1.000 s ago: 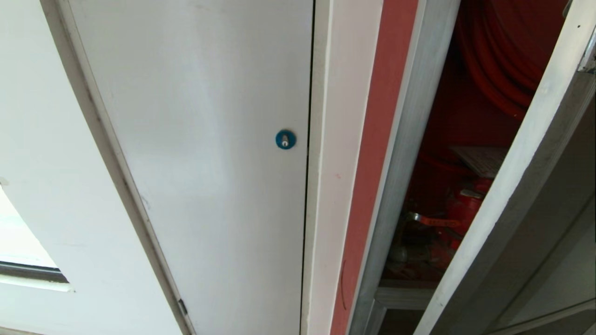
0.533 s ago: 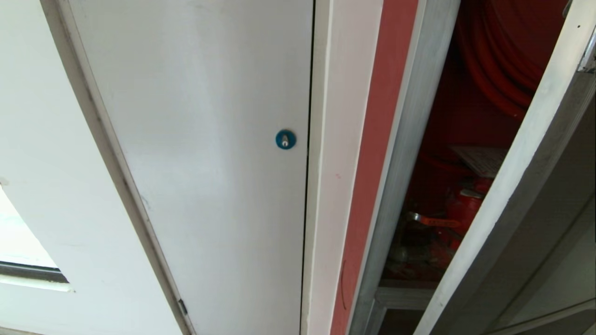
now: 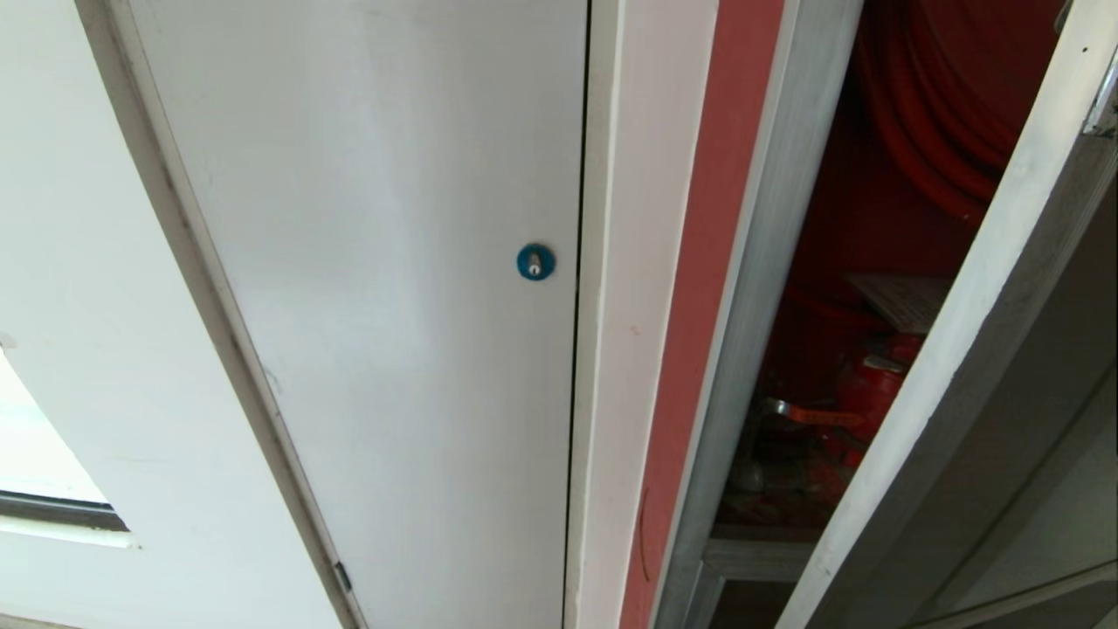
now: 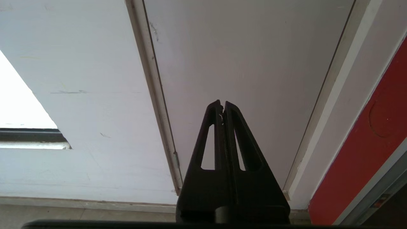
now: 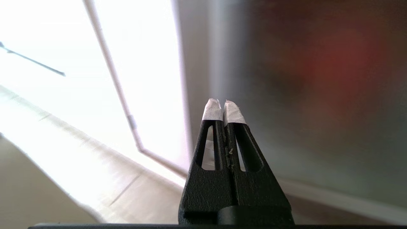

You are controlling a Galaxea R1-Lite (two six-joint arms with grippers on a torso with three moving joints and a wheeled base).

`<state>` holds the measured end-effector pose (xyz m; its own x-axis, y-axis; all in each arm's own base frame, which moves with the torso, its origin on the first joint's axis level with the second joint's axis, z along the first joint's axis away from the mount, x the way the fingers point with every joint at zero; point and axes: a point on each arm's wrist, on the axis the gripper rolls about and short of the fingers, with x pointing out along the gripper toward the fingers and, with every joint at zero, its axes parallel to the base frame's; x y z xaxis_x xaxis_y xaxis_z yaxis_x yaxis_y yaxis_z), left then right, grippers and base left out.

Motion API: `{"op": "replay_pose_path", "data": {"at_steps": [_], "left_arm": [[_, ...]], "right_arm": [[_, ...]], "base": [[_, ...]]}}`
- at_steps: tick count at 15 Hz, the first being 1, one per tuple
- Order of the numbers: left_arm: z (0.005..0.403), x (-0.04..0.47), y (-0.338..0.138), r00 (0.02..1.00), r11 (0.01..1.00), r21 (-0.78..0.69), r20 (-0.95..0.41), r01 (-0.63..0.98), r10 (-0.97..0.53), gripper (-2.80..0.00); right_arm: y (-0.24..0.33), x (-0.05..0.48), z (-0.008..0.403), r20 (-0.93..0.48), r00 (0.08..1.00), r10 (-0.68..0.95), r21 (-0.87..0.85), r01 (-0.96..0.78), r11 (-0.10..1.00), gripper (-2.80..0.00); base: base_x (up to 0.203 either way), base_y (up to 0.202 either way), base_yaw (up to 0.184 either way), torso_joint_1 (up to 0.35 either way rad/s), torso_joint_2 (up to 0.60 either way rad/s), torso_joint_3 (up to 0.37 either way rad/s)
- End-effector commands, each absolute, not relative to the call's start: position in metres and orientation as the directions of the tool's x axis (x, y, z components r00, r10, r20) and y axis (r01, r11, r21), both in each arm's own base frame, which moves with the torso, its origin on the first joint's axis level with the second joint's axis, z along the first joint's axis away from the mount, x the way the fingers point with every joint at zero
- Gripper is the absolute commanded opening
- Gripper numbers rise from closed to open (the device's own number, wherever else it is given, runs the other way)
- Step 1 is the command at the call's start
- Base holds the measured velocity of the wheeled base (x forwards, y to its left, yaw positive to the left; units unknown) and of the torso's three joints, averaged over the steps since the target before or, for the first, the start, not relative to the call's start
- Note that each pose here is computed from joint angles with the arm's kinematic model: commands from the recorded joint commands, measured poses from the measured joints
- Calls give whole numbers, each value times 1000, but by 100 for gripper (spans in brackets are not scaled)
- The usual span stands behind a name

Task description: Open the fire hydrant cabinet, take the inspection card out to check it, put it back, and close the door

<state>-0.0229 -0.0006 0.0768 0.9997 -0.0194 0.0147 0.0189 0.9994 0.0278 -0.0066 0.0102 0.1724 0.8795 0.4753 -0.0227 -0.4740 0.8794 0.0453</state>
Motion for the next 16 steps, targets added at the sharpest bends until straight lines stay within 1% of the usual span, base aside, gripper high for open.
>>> {"op": "replay_pose_path", "data": {"at_steps": [1, 4, 6, 10, 13, 16], "left_arm": [[74, -22, -1, 1000, 999, 28, 3, 20, -20, -280], [74, -22, -1, 1000, 999, 28, 3, 19, -19, -280], [74, -22, -1, 1000, 999, 28, 3, 20, -20, -280], [74, -22, -1, 1000, 999, 28, 2, 20, -20, -280], [74, -22, -1, 1000, 999, 28, 3, 20, -20, -280], [74, -22, -1, 1000, 999, 28, 3, 20, -20, -280]], "right_arm": [[12, 20, 187, -116, 836, 536, 103, -527, 844, -280], [14, 40, 207, -124, 800, 587, 118, -575, 810, -280], [15, 48, 219, -111, 748, 654, 123, -643, 756, -280], [16, 63, 230, -122, 732, 670, 133, -657, 742, -280], [20, 71, 242, -113, 682, 722, 128, -711, 691, -280], [25, 80, 242, -138, 646, 751, 102, -745, 660, -280]], "base": [[0, 0, 0, 0, 0, 0], [0, 0, 0, 0, 0, 0], [0, 0, 0, 0, 0, 0], [0, 0, 0, 0, 0, 0], [0, 0, 0, 0, 0, 0], [0, 0, 0, 0, 0, 0]]}}
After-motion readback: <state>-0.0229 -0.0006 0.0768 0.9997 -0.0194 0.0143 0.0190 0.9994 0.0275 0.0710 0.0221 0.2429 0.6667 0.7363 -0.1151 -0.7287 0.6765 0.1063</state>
